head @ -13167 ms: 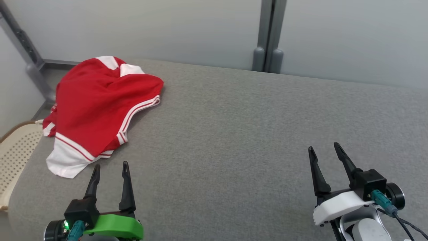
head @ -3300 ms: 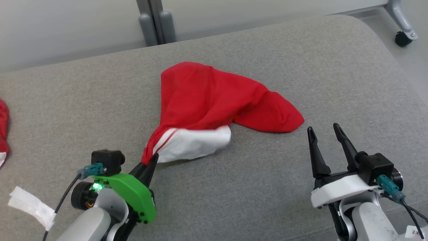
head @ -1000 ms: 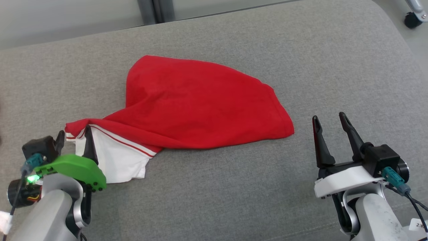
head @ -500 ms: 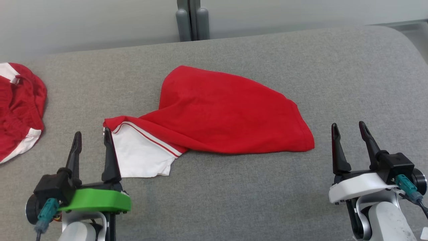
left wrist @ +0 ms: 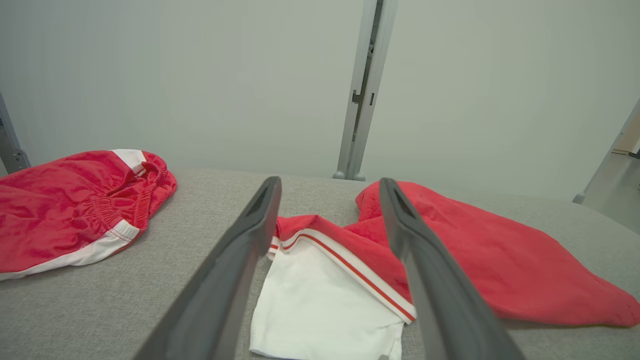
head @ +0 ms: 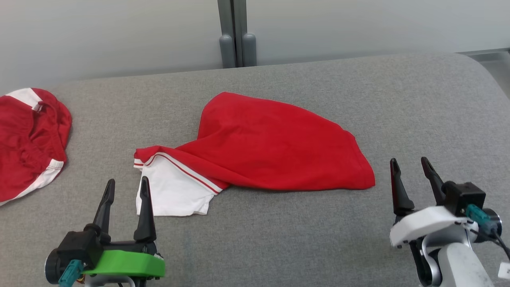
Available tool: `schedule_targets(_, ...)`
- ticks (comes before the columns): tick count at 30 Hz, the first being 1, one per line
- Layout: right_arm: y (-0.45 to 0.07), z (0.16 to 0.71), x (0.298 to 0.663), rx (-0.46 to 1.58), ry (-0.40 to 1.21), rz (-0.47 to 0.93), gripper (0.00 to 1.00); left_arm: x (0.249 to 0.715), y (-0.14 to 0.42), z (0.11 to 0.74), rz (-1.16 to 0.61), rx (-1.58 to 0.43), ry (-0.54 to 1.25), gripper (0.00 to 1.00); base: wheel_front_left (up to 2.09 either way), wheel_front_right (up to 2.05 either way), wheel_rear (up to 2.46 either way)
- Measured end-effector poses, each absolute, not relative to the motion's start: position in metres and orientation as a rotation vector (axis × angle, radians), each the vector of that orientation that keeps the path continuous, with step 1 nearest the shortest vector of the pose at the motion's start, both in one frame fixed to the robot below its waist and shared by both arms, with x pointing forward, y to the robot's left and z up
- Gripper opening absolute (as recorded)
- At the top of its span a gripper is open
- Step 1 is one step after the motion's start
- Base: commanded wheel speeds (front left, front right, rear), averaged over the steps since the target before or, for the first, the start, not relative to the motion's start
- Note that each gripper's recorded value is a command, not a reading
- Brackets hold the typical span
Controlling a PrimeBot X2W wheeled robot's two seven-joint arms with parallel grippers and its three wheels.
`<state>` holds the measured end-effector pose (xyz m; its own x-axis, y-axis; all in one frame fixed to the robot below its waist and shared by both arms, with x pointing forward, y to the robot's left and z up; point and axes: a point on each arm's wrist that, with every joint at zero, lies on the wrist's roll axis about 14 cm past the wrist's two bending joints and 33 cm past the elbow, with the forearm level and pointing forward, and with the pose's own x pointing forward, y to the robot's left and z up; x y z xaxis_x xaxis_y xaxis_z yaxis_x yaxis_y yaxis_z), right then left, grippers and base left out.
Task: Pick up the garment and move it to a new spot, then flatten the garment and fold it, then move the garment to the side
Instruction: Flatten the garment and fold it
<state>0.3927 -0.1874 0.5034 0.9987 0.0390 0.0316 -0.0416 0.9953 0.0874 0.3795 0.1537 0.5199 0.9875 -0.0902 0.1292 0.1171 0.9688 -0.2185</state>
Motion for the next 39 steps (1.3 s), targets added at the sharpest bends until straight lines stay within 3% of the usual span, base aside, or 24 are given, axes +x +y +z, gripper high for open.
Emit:
schedule_targets(12, -0.179, 0.444, 0.443, 0.171, 0.478, 0.060, 1.00, 0.392, 0.154, 0.513, -0.115, -0.215, -0.109, 1.00, 0.00, 0.00, 0.00)
schedule_targets(27, -0.151, 0.394, 0.476, 0.183, 0.709, 0.117, 1.00, 0.406, 0.165, 0.497, -0.085, -0.215, -0.071, 1.00, 0.00, 0.00, 0.00)
schedule_targets(28, -0.149, 0.393, 0.477, 0.183, 0.707, 0.120, 0.72, 0.406, 0.166, 0.496, -0.084, -0.215, -0.069, 1.00, 0.00, 0.00, 0.00)
schedule_targets(29, -0.147, 0.393, 0.478, 0.182, 0.701, 0.124, 0.28, 0.407, 0.167, 0.496, -0.082, -0.215, -0.070, 1.00, 0.00, 0.00, 0.00)
schedule_targets(30, -0.146, 0.394, 0.480, 0.183, 0.688, 0.126, 0.00, 0.408, 0.167, 0.497, -0.081, -0.215, -0.072, 1.00, 0.00, 0.00, 0.00)
schedule_targets(39, -0.152, 0.416, 0.482, 0.188, 0.550, 0.119, 0.00, 0.408, 0.165, 0.502, -0.087, -0.224, -0.086, 1.00, 0.00, 0.00, 0.00)
